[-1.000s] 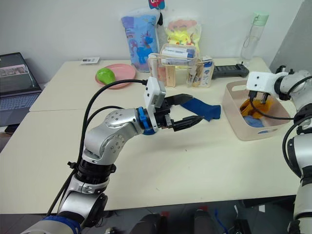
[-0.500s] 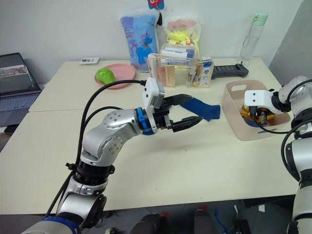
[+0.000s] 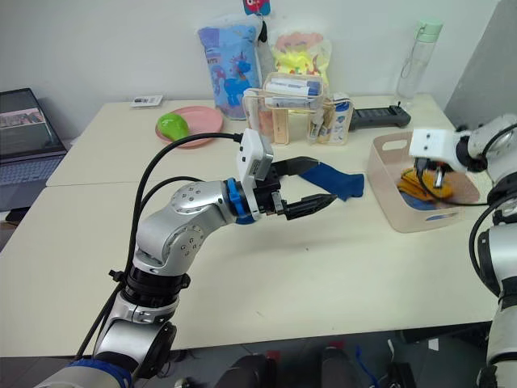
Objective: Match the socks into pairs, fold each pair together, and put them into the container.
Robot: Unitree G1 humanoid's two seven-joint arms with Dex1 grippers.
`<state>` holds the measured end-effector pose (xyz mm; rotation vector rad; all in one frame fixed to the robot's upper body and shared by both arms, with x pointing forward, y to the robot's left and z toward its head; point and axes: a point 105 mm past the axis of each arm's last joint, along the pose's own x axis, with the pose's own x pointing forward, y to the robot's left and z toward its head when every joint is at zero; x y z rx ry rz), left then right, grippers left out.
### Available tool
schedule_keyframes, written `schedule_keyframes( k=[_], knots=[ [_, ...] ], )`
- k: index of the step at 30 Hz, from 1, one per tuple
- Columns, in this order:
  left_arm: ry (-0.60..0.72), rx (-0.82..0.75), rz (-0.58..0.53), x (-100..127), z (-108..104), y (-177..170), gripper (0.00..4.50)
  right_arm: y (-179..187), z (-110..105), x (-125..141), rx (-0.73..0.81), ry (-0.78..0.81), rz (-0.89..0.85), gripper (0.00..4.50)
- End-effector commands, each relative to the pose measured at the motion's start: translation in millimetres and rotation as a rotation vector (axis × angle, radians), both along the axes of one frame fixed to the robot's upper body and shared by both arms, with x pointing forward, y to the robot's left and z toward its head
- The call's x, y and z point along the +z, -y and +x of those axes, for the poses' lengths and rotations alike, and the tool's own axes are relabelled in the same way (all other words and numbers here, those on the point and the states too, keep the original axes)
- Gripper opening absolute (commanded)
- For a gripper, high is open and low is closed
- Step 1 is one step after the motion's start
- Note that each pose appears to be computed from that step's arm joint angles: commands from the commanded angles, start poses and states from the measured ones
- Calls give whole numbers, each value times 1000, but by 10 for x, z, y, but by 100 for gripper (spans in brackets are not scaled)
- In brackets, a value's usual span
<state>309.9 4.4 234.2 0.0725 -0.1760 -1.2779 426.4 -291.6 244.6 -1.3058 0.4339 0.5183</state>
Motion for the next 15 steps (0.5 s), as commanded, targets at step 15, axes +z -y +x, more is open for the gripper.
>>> schedule_keyframes(
  k=[15],
  knots=[
    [44, -1, -3, 86, -55, -4, 450, 93, -91, -727, -25, -209, -117, 2]
  ],
)
